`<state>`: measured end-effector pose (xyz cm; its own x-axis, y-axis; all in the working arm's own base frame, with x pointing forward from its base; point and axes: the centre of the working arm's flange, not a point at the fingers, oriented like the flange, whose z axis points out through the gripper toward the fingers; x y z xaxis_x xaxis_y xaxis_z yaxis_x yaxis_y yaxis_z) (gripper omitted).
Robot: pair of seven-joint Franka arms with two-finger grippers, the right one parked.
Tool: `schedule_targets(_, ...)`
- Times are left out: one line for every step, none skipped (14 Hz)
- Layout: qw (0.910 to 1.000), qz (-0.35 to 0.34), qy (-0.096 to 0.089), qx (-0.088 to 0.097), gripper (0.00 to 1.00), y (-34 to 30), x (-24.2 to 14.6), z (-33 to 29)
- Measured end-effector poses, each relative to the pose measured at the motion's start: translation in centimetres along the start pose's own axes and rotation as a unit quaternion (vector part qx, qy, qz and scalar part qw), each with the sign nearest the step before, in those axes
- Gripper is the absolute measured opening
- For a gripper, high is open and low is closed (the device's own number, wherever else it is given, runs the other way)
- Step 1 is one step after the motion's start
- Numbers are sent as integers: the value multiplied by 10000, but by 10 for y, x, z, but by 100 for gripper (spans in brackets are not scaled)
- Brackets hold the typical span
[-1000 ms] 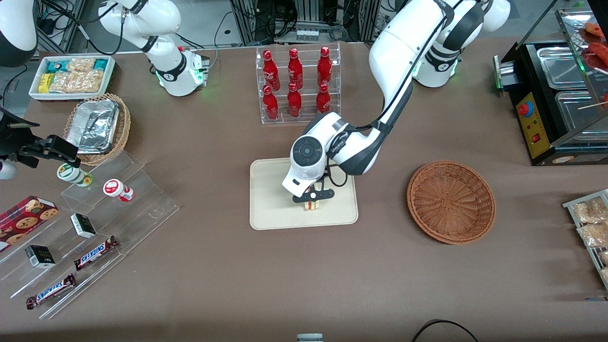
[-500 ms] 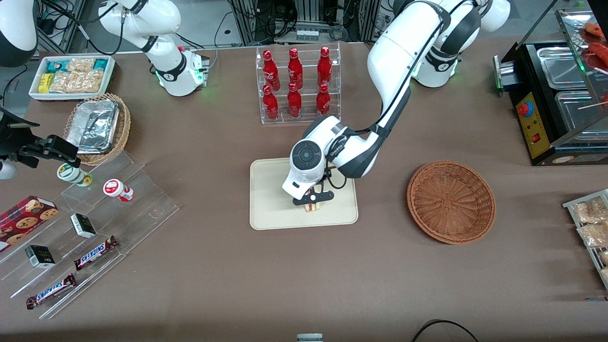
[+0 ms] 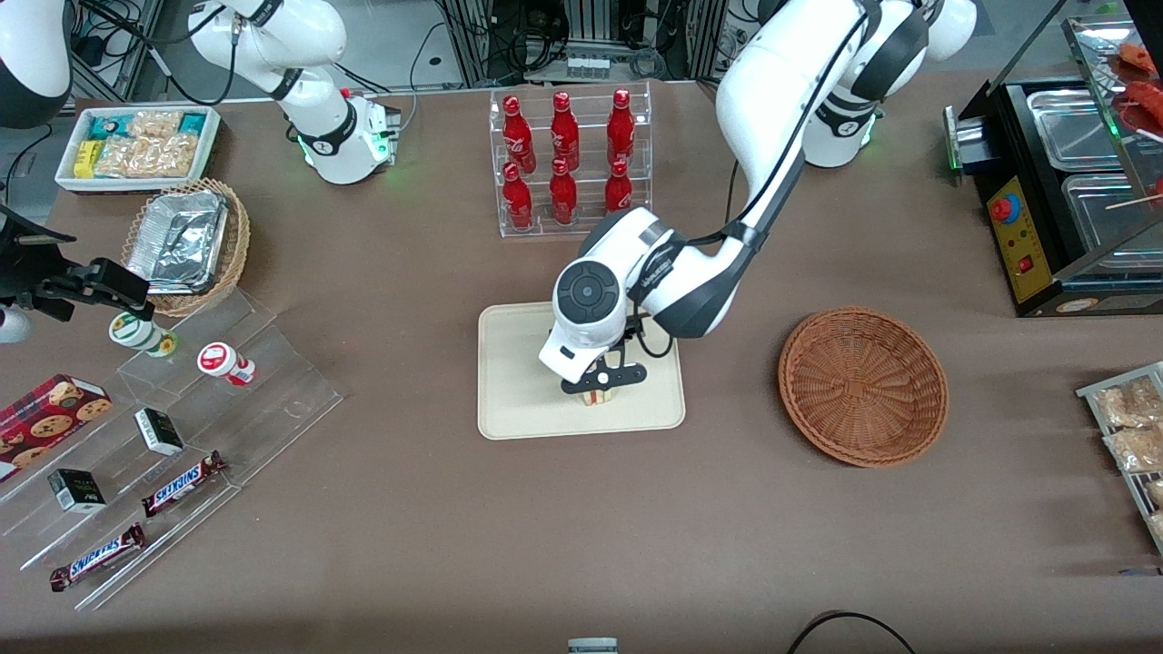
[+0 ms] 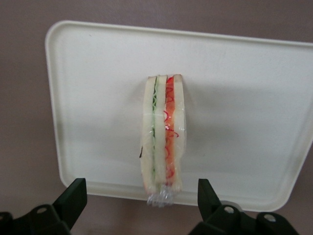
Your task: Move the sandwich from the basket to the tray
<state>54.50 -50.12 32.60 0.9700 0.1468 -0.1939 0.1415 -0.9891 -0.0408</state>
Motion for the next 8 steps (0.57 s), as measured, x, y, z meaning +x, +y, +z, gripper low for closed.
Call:
schedule_targets(10000, 2, 16, -13, 100, -5, 0, -18)
schedule_targets(10000, 21, 15, -4, 100, -11, -2, -34)
schedule_targets(9999, 98, -1, 24, 100, -18, -4, -49)
schedule_targets(9997, 230, -18, 53, 100, -25, -5, -62)
schedule_targets(9993, 354, -25, 74, 100, -34, -5, -75)
schedule_targets(9991, 411, -45, 100, 100, -47, -2, -89)
schedule_targets(9990, 405, -101, 144, 100, -64, 4, -102)
schedule_targets(9989, 372, -182, 208, 100, -84, 10, -114)
